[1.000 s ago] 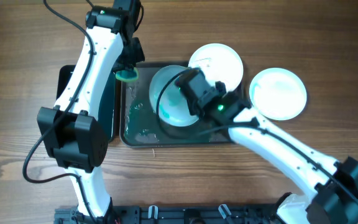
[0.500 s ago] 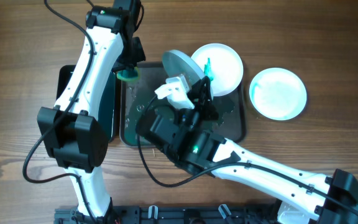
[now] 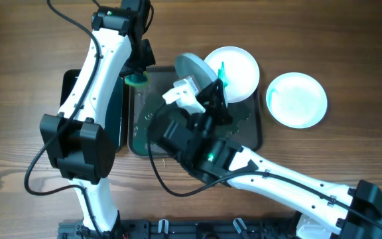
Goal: Clean dirty plates on tray and stack at the side
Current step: 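Lift the plate with the right gripper and stack it on the first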
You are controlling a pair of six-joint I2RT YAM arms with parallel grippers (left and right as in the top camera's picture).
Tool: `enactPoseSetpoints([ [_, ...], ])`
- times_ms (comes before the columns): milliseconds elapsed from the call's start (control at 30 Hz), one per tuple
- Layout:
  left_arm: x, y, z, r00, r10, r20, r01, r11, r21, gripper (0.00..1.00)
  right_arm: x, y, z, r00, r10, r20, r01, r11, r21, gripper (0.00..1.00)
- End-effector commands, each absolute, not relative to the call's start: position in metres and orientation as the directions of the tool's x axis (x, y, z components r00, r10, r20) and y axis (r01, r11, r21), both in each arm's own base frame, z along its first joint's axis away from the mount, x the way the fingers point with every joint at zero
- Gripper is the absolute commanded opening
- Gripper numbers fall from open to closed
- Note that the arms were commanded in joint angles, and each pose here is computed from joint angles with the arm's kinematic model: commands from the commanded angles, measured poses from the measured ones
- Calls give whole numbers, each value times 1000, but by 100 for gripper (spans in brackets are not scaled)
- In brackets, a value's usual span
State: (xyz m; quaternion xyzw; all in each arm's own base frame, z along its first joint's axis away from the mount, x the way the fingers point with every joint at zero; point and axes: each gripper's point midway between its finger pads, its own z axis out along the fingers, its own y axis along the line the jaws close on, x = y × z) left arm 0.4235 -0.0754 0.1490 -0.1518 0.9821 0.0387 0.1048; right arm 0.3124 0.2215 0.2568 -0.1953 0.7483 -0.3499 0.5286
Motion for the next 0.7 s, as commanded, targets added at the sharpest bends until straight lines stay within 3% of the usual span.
enactPoseSetpoints([
  [0, 426, -78, 153, -925, -305, -228, -320, 947, 29, 4, 316, 227, 202, -520, -374, -768, -74, 915, -396, 4],
  [167, 426, -78, 153, -925, -305, -229, -320, 947, 29, 4, 324, 230, 187, -728, -129, -673, -206, 978, 36, 4],
  [267, 426, -78, 153, -925, -305, -229, -320, 947, 29, 4, 337, 200, 206, -774, 20, -633, -169, 957, 236, 4],
  [333, 426, -78, 153, -925, -305, -229, -320, 947, 29, 4, 350, 154, 219, -784, 178, -594, -54, 935, 351, 4],
  [500, 426, -78, 153, -924, -305, -229, -320, 947, 28, 4, 362, -1, 199, -707, 515, -484, 371, 853, 366, 4],
  [667, 426, -78, 153, -924, -305, -229, -320, 947, 29, 4, 342, -93, 131, -649, 686, -330, 631, 727, 270, 4],
])
